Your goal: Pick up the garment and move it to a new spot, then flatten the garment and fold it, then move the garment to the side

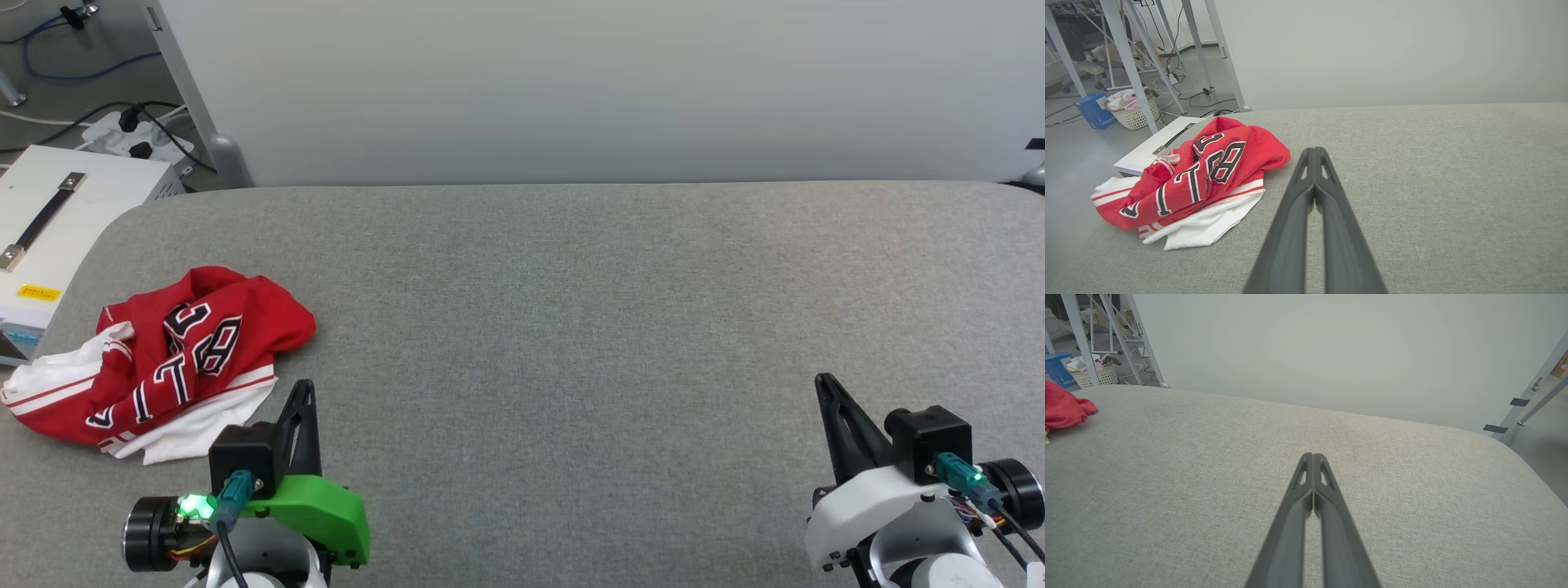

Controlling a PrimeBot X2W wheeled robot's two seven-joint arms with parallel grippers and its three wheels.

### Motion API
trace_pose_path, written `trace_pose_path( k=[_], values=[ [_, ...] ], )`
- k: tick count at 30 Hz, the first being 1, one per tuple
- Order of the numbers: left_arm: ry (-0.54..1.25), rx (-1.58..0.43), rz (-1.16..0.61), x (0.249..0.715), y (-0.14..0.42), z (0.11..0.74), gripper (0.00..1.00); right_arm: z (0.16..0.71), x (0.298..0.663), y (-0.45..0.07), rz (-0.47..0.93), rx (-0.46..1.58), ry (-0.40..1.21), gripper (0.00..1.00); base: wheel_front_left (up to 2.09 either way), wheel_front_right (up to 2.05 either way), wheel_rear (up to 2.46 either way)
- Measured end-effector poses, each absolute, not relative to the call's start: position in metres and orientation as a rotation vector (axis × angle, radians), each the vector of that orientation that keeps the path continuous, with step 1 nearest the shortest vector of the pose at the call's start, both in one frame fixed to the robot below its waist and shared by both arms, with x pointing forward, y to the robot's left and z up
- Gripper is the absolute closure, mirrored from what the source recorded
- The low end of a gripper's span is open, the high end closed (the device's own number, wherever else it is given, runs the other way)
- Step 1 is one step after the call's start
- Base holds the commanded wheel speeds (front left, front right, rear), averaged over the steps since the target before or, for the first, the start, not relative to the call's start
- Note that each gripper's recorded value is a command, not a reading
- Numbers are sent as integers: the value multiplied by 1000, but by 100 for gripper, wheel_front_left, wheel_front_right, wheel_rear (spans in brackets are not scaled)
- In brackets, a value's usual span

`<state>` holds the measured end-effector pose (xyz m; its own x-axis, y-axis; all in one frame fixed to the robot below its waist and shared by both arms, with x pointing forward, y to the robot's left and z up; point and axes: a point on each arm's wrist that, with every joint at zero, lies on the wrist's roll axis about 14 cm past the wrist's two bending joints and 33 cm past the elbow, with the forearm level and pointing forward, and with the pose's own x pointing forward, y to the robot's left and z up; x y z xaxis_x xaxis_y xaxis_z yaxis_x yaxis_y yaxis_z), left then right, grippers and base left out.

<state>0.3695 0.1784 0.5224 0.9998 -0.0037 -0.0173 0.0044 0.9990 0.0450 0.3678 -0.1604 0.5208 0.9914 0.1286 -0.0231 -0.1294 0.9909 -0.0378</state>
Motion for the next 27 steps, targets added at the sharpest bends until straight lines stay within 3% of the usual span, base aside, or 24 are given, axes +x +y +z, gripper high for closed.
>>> trace_pose_path(
  k=[27],
  values=[
    [17,45,-4,370,178,522,100,521,368,-160,129,-39,21,100,0,0,0]
  ],
)
